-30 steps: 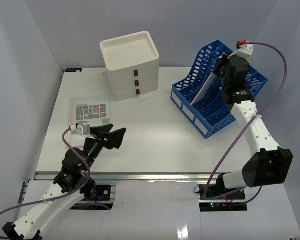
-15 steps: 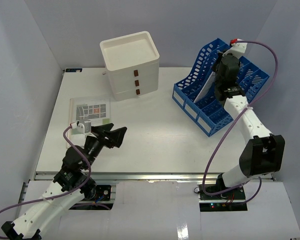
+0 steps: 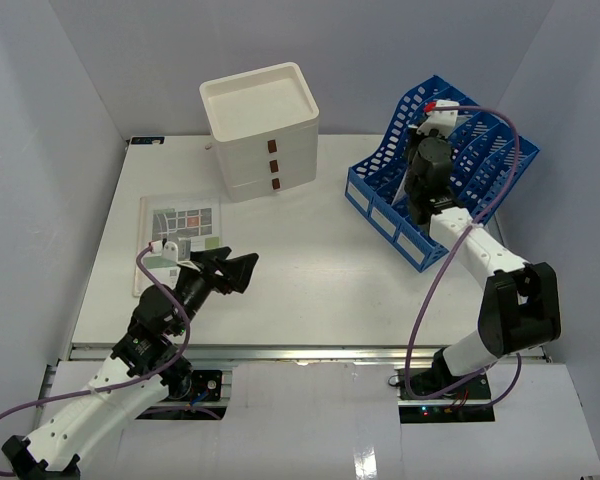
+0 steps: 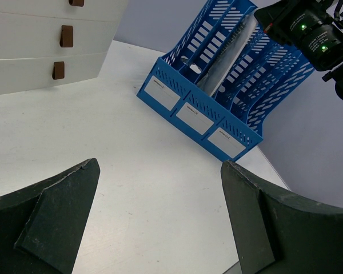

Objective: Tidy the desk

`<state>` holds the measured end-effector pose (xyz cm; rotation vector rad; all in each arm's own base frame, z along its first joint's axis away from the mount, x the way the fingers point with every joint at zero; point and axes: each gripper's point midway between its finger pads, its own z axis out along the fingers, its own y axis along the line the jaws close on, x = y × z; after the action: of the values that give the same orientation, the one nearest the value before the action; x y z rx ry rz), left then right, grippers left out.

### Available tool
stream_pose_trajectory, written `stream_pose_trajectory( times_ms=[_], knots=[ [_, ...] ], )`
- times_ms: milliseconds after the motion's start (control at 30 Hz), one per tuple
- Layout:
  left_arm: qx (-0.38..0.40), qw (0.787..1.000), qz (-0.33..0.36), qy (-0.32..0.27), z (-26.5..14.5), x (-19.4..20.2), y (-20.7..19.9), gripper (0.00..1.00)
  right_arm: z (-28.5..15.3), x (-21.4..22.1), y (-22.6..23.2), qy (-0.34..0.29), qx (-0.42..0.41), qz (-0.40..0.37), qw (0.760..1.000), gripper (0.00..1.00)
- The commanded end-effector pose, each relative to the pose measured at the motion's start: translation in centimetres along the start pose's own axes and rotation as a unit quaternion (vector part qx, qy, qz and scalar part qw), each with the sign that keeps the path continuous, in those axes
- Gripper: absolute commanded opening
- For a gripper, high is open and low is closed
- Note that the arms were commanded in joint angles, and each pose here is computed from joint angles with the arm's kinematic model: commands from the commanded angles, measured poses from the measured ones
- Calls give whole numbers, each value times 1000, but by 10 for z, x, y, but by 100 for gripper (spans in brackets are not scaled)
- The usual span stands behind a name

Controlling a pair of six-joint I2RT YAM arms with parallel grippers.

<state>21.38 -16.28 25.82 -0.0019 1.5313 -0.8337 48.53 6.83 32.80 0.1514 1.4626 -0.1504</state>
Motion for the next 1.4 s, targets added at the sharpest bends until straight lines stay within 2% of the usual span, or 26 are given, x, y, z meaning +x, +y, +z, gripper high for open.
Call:
stream_pose_trajectory(
  times_ms=[0,67,100,200,267,300,367,467,533,667,700,733,800,833,933,1000,1133,1367],
  knots=[
    [4,1000,-7,-13,1,-11,-5,98,-11,-65,10,-87,-40,38,995,42],
    [-8,1000,-5,-14,3,-10,-1,98,-19,-57,17,-73,-71,16,995,85],
    [-15,1000,-3,-14,4,-11,2,98,-22,-57,19,-64,-82,4,995,93],
    [-53,999,2,7,8,-6,12,98,-32,-68,23,-49,-117,-32,991,90],
    [-114,993,-2,19,12,-10,27,98,-55,-80,42,-50,-209,-79,974,90],
    [-148,988,-3,46,12,-1,37,98,-71,-81,54,-46,-267,-105,957,90],
    [-194,977,-7,88,15,15,49,98,-110,-92,83,-62,-398,-148,903,90],
    [-216,968,-20,130,22,27,53,97,-177,-52,104,9,-557,-154,816,90],
    [-236,960,-34,146,27,29,68,94,-213,-26,112,50,-629,-137,763,90],
    [-279,946,-60,153,32,18,116,86,-262,25,115,110,-705,-103,693,93],
    [-307,938,-61,147,28,11,139,83,-270,37,113,121,-711,-97,686,93],
    [-291,942,-59,156,30,12,134,83,-270,36,114,115,-713,-97,684,93],
    [-336,927,-93,138,17,-9,194,79,-282,60,111,131,-721,-88,674,92],
    [-325,930,-103,136,18,-13,202,79,-286,67,111,136,-726,-83,669,92],
    [-335,923,-148,121,7,-25,250,82,-296,73,112,136,-741,-68,654,93],
    [-365,908,-170,118,-2,-25,286,87,-301,74,111,136,-749,-63,646,93],
    [-409,898,-121,108,-4,-42,326,93,-316,77,109,137,-765,-45,628,93],
    [-502,852,-28,147,-22,-40,393,94,-321,82,106,138,-772,-51,619,93]
  ],
)
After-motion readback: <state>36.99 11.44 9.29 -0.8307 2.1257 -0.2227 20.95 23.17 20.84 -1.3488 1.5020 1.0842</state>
